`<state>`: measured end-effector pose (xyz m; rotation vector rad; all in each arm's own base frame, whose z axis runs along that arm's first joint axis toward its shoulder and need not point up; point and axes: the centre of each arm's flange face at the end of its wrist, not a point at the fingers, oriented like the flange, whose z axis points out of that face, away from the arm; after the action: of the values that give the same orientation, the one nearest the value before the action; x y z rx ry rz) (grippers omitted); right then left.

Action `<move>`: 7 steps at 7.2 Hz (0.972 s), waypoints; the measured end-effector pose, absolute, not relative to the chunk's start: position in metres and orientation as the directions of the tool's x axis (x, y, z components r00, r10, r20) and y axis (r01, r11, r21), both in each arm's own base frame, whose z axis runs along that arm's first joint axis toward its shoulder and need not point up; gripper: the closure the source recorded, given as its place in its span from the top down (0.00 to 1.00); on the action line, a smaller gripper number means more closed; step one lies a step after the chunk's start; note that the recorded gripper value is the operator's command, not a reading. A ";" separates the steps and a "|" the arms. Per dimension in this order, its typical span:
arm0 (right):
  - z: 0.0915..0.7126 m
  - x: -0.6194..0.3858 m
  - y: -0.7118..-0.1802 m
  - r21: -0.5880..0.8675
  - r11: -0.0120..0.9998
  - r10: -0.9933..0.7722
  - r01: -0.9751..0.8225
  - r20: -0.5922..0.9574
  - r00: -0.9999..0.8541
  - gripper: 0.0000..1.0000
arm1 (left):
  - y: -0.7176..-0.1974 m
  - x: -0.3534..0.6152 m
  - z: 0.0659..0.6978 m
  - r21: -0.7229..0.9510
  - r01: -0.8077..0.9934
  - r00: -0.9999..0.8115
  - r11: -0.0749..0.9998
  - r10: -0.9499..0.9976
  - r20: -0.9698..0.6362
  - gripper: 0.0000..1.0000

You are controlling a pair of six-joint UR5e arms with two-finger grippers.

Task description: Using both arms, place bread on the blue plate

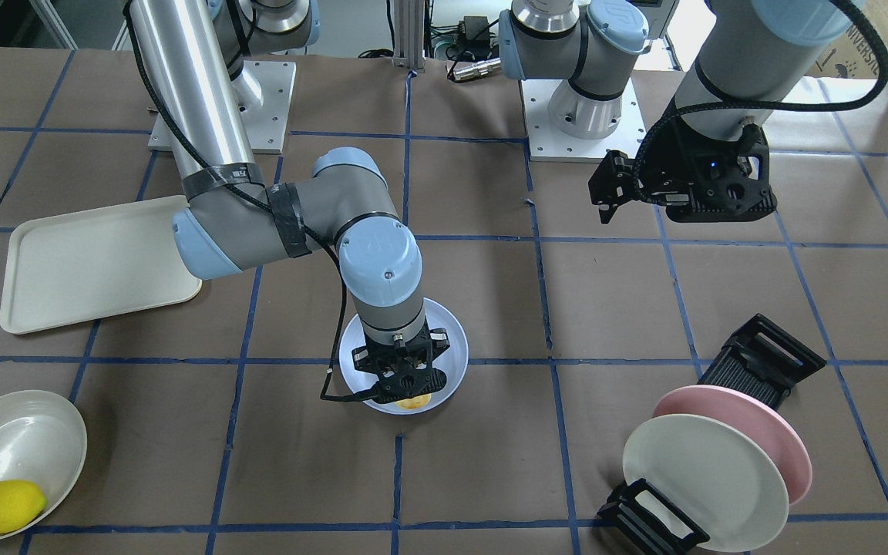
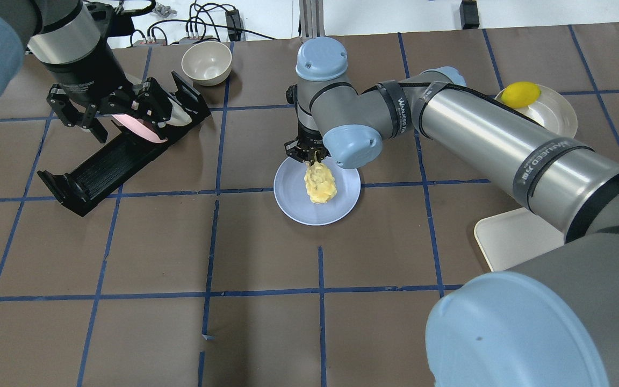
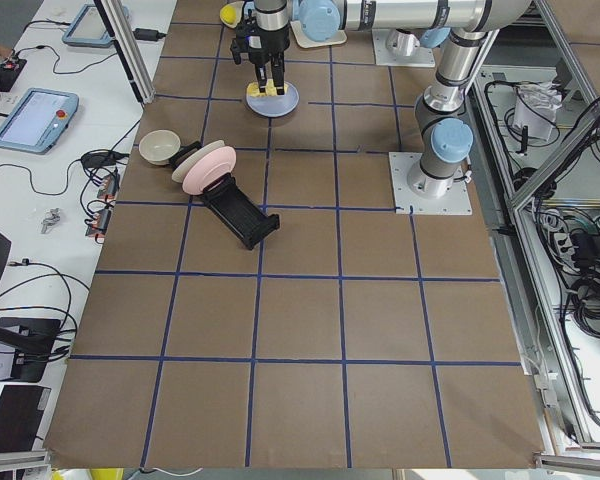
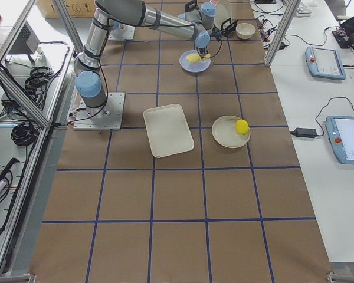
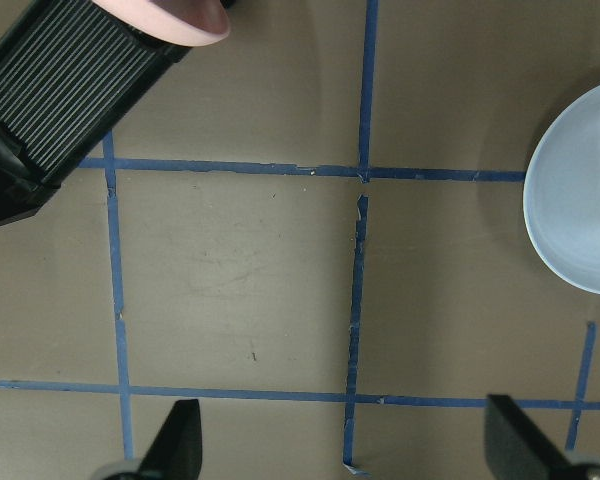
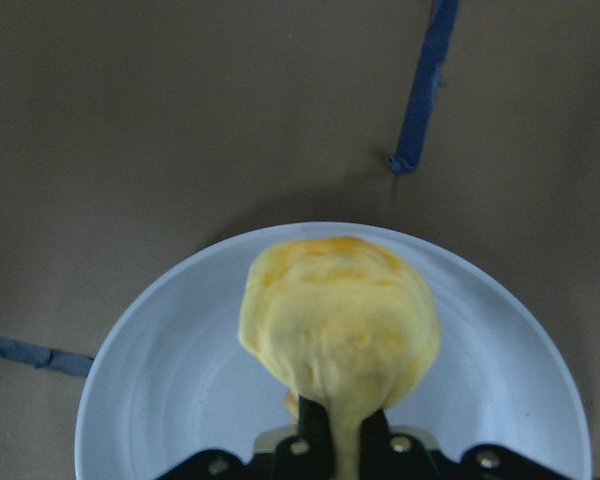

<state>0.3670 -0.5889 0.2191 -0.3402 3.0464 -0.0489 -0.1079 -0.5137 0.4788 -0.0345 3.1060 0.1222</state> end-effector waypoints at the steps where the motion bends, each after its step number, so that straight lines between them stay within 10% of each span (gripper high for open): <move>1: 0.214 0.368 -0.592 -0.063 0.974 -0.221 -0.217 -0.072 -0.973 1.00 | -0.512 -0.111 0.483 0.070 -0.014 -0.999 0.997 -0.012 -0.036 1.00; 7: 0.276 0.341 -0.586 -0.105 0.970 -0.227 -0.221 -0.045 -0.973 1.00 | -0.508 -0.112 0.485 0.059 0.001 -1.000 0.998 0.003 -0.030 1.00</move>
<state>0.3410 -0.5858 0.2759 -0.3486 3.0616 -0.1532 -0.1123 -0.5076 0.4853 0.0029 3.1100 0.0923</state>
